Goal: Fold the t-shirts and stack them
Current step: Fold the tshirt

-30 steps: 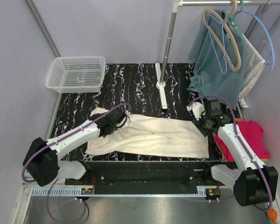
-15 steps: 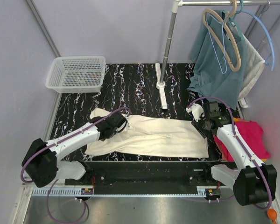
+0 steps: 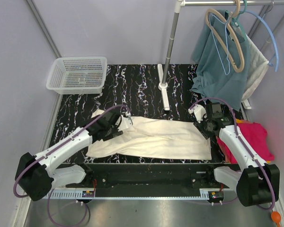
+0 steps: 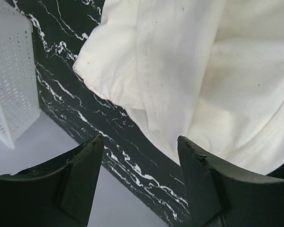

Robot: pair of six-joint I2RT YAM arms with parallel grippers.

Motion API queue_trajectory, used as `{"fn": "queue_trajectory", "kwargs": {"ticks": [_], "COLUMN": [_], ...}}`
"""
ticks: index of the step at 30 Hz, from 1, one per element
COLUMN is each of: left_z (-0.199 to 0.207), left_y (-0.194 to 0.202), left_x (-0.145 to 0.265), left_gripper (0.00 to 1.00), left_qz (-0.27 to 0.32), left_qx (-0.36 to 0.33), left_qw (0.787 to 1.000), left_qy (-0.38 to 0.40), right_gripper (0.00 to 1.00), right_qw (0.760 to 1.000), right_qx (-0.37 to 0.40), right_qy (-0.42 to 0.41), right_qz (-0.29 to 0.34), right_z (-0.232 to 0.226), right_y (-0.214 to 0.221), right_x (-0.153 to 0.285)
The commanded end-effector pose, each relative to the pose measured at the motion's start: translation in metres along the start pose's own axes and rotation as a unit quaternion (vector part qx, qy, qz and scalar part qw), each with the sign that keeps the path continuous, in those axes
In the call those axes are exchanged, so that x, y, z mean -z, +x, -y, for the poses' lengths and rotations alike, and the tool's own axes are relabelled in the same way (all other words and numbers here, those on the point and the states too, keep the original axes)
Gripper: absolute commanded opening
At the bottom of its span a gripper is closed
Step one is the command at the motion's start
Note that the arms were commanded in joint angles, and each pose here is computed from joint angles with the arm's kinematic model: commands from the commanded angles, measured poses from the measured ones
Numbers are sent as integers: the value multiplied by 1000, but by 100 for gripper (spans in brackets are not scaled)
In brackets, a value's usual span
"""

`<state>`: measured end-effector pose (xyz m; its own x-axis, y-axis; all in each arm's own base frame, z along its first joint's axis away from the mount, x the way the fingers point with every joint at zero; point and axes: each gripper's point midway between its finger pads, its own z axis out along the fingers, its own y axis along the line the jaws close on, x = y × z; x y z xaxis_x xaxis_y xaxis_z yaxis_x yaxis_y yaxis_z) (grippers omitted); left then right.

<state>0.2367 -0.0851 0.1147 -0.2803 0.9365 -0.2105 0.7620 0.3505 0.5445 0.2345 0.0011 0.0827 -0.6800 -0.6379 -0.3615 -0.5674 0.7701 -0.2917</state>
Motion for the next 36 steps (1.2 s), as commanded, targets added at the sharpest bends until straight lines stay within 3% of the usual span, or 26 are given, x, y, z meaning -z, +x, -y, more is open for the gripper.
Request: {"fn": "queue_trajectory", "kwargs": {"ticks": [1,10,24,36], "left_z": [-4,-14,-36,-6], "left_y": [-35,-53,-88,-87], "left_x": [-10,-46,-61,-89], "left_gripper": [69,65,58,49], "left_qz": [105,139,179,146], "left_qx": [14,10,46,33], "left_qw": [992,978,961,940], "left_qy": [71,155,204,307], "right_gripper": [50,50,47,46], "right_qw": [1000,1000,1000,1000], "right_qx": [1,2,2,-16], "right_qy": [3,-3,13,23], "right_qz": [13,19,12,11], "right_z": [1,-1,-3,4], "right_y": [-6,-9,4,-3], "right_x": [-2,-2,-19,-20]}}
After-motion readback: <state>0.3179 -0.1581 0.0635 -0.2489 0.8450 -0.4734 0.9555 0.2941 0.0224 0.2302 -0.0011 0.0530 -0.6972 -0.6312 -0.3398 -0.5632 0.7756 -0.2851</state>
